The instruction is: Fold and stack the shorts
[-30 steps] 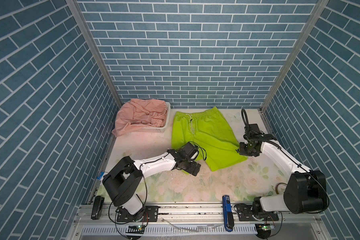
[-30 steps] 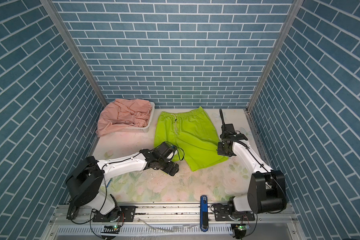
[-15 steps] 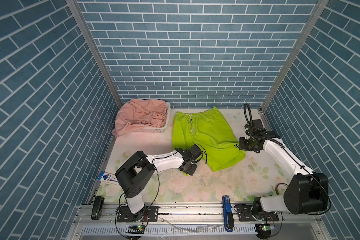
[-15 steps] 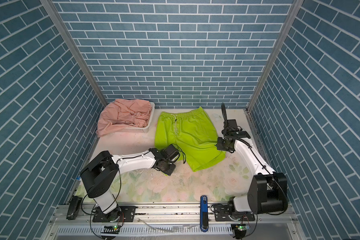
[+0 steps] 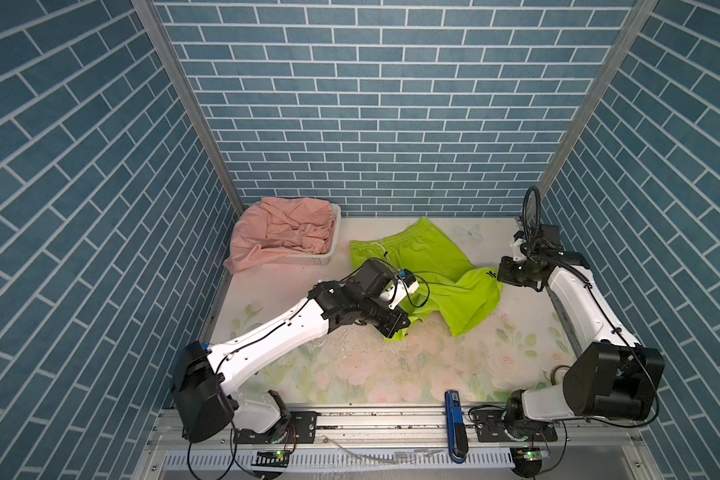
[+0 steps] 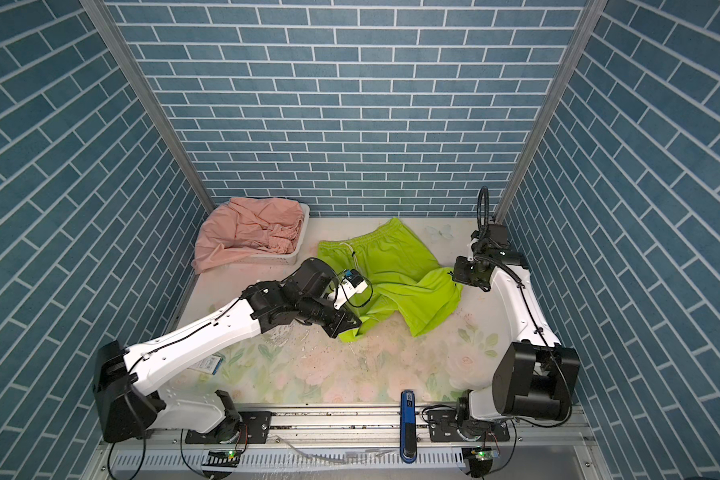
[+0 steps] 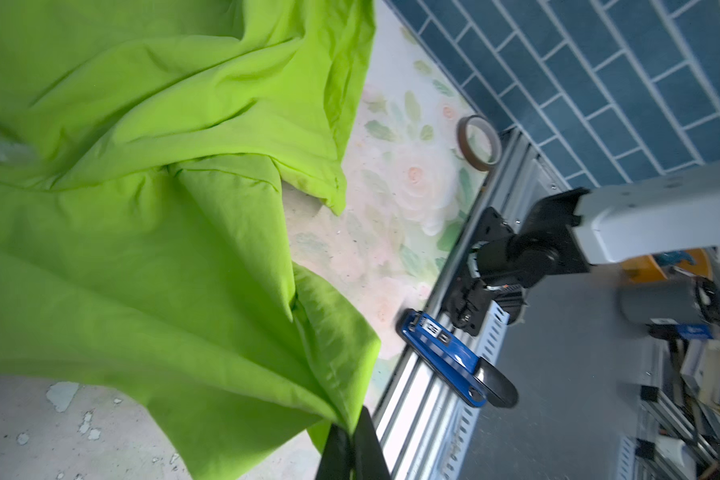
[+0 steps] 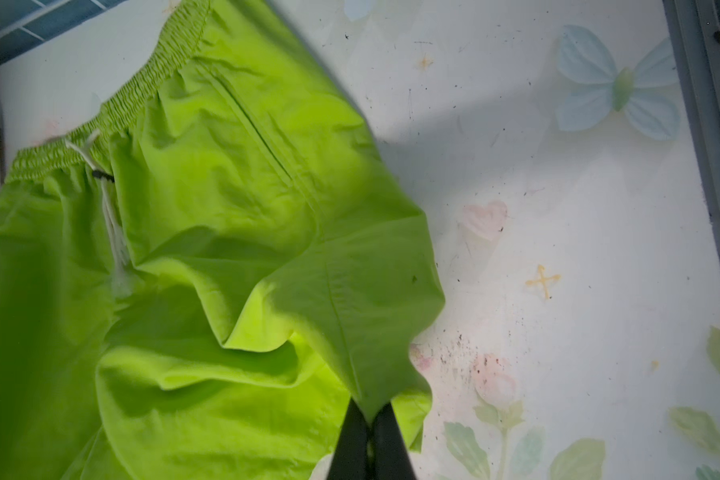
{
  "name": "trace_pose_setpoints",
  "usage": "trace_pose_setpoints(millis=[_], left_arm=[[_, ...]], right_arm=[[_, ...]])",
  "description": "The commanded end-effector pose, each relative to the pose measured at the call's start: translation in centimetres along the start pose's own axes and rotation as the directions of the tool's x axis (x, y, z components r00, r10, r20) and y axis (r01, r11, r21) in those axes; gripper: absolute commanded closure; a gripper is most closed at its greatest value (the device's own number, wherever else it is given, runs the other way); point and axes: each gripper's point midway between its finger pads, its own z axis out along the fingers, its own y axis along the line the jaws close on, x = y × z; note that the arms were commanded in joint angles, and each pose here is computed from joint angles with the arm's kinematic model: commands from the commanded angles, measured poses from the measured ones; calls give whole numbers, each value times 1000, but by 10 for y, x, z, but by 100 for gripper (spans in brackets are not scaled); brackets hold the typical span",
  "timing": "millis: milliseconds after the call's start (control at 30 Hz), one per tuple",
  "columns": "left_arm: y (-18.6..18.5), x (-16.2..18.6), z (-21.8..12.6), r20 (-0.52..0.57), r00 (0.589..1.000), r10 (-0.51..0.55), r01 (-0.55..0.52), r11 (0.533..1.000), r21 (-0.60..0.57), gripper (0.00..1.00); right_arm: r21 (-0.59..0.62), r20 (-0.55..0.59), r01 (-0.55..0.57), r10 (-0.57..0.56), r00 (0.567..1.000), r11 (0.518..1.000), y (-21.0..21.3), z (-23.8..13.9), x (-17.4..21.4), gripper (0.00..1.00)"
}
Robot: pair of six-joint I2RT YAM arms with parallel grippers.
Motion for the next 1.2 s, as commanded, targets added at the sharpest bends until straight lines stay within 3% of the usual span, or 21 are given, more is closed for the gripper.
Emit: trace_pose_setpoints(millis=[0, 100, 200, 300, 333, 367, 400, 467, 500, 600, 667, 733, 800, 867, 967, 1167], left_arm=[[2, 36, 6, -154, 988, -11, 14, 1000, 17, 100], [19, 48, 33, -224, 972, -70, 68, 998, -16, 100], [24, 48, 61, -226, 968, -111, 117, 993, 17, 96], [27, 43, 69, -223, 970, -100, 105, 994, 12, 94], [29, 41, 69, -224, 970, -96, 98, 995, -6, 89], [29, 39, 69, -231, 969, -91, 91, 996, -8, 74], [25, 38, 67, -236, 969, -79, 83, 997, 6, 45], [20, 34, 63, -239, 969, -64, 71, 997, 24, 4], [18, 33, 60, -236, 970, -54, 63, 998, 28, 0], [19, 20, 39, -210, 977, -24, 19, 999, -26, 0], [26, 8, 26, -178, 984, -25, 14, 998, -63, 0], [42, -6, 11, -126, 991, -53, 39, 992, -118, 0], [74, -12, -1, -81, 991, -111, 91, 971, -219, 0], [113, -5, -10, -46, 975, -218, 193, 929, -314, 0], [145, 11, -17, 19, 949, -314, 300, 887, -350, 0], [204, 30, -40, 112, 927, -357, 355, 742, -569, 0]], right_arm=[[-12, -37, 9, -9, 999, 1000, -3, 5, 2, 100], [29, -50, 0, 1, 999, 1000, -14, 16, 0, 100], [102, -66, -1, 8, 998, 995, -30, 26, -6, 100], [185, -85, 17, -1, 996, 983, -46, 32, -15, 100], [207, -91, 22, -3, 996, 978, -50, 33, -18, 100], [229, -99, 29, -6, 995, 973, -54, 34, -20, 100], [238, -104, 33, -8, 995, 971, -56, 35, -23, 96], [219, -107, 32, -9, 994, 975, -52, 33, -24, 82], [199, -100, 28, -9, 995, 980, -46, 30, -24, 79], [176, -35, 10, -4, 999, 984, -36, 6, -23, 59], [203, 18, -5, 1, 1000, 979, -37, -14, -22, 51], [194, 54, -15, 5, 999, 981, -30, -30, -17, 49], [112, 58, 6, -12, 998, 994, -4, -34, -3, 47], [-48, 17, 21, -20, 1000, 999, 40, -26, 28, 47], [-196, -79, 9, -25, 997, 980, 86, -9, 85, 47], [-214, -271, -12, -48, 961, 977, 110, 23, 175, 47]])
